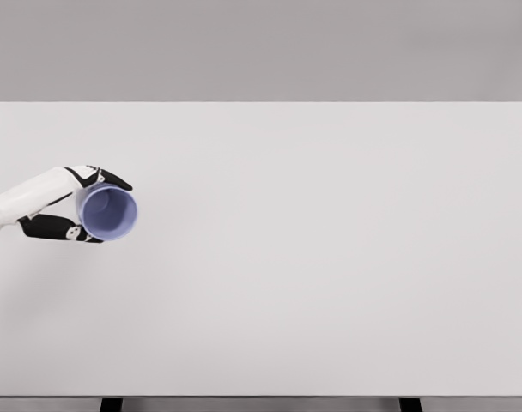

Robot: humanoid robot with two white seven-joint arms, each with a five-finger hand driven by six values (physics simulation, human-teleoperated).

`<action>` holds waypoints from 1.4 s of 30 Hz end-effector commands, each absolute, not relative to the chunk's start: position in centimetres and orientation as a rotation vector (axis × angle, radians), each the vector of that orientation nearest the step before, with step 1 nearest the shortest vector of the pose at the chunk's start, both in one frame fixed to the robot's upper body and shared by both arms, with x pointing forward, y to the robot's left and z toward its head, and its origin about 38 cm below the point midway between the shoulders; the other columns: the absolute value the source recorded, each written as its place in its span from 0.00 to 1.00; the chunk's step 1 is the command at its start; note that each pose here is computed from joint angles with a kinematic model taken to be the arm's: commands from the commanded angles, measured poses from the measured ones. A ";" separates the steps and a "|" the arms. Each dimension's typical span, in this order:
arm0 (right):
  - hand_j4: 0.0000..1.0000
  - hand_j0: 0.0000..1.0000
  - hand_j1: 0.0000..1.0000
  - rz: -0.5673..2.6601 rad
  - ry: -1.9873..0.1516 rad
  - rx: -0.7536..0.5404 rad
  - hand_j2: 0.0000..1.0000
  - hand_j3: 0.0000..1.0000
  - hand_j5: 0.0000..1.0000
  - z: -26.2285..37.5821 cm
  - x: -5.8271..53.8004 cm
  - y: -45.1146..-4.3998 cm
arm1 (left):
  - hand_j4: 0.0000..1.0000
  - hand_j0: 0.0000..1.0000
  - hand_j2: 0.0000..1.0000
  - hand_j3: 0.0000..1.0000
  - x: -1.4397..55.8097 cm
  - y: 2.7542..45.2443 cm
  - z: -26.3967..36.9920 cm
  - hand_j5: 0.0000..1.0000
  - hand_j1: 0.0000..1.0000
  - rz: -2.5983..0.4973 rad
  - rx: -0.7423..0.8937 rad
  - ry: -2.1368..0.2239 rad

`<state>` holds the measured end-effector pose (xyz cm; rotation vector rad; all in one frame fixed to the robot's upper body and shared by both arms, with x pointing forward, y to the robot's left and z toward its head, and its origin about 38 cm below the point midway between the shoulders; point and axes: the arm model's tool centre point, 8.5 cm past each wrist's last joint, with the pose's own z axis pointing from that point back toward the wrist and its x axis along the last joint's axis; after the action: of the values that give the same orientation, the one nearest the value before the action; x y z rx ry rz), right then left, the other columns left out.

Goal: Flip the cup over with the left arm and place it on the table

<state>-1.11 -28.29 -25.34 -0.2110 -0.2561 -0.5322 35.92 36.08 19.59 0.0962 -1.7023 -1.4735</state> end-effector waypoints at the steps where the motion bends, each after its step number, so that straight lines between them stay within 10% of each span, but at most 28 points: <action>1: 1.00 1.00 1.00 -0.533 -0.256 -0.211 1.00 1.00 1.00 -25.3 -1.1 -28.3 | 0.66 0.66 0.66 0.66 36.1 35.6 19.4 0.66 0.66 -1.447 0.081 -1.724; 42: 1.00 1.00 1.00 -0.533 -0.256 -0.211 1.00 1.00 1.00 -25.3 -1.1 -28.3 | 0.66 0.66 0.66 0.66 35.8 31.3 16.3 0.66 0.66 -1.191 -0.188 -1.796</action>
<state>-1.11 -28.29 -25.34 -0.2110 -0.2561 -0.5320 35.96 31.41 16.58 -0.1668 -1.8018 -1.2091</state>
